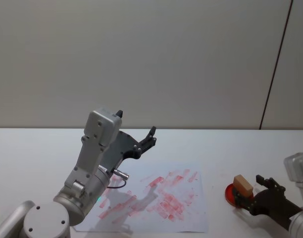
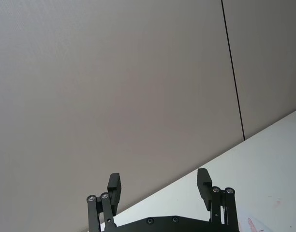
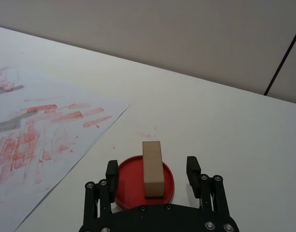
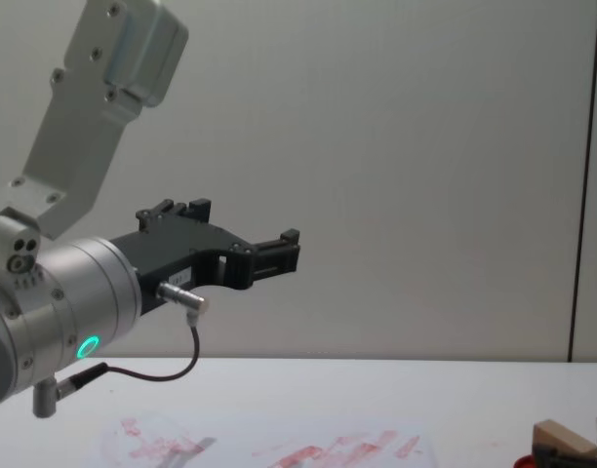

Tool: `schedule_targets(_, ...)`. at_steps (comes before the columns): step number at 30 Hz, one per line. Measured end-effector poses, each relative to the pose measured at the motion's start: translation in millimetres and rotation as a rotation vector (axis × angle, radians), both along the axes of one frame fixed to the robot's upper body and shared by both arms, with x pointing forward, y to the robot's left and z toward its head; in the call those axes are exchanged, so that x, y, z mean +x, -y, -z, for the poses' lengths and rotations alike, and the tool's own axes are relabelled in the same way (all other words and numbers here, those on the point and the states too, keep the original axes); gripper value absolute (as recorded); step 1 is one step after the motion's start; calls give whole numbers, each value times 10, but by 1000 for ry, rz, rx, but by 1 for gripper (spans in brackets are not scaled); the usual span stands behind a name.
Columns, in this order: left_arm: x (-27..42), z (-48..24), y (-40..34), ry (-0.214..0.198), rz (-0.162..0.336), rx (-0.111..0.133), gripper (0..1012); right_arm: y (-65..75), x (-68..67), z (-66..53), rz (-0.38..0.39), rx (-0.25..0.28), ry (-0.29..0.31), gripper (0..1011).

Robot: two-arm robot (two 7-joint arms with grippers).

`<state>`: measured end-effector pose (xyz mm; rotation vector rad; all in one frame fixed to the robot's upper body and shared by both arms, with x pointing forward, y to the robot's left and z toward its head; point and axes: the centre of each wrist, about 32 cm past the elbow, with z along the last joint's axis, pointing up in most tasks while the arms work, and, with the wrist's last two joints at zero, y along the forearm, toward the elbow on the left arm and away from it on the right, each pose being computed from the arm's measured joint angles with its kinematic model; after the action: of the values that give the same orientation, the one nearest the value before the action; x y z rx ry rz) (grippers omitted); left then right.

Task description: Use the one hand to pick up the stamp and affix it onto the A4 paper.

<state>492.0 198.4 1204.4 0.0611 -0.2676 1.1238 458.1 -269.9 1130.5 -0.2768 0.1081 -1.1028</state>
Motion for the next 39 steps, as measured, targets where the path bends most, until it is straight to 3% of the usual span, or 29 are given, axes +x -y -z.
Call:
schedule_targets(9,0,0,0,0,0,0,1002,-8,8,47,2,7,-14,673)
schedule_targets(15,0,0,0,0,0,0,1002,-13,13,70,4,11,-12,414)
schedule_targets(22,0,0,0,0,0,0,1003,-17,13,84,10,13,-1,222)
schedule_targets(31,0,0,0,0,0,0,1002,-51,-4,67,3,7,55,214)
schedule_targets(39,0,0,0,0,0,0,1002,-156,-18,-17,-50,11,114,214)
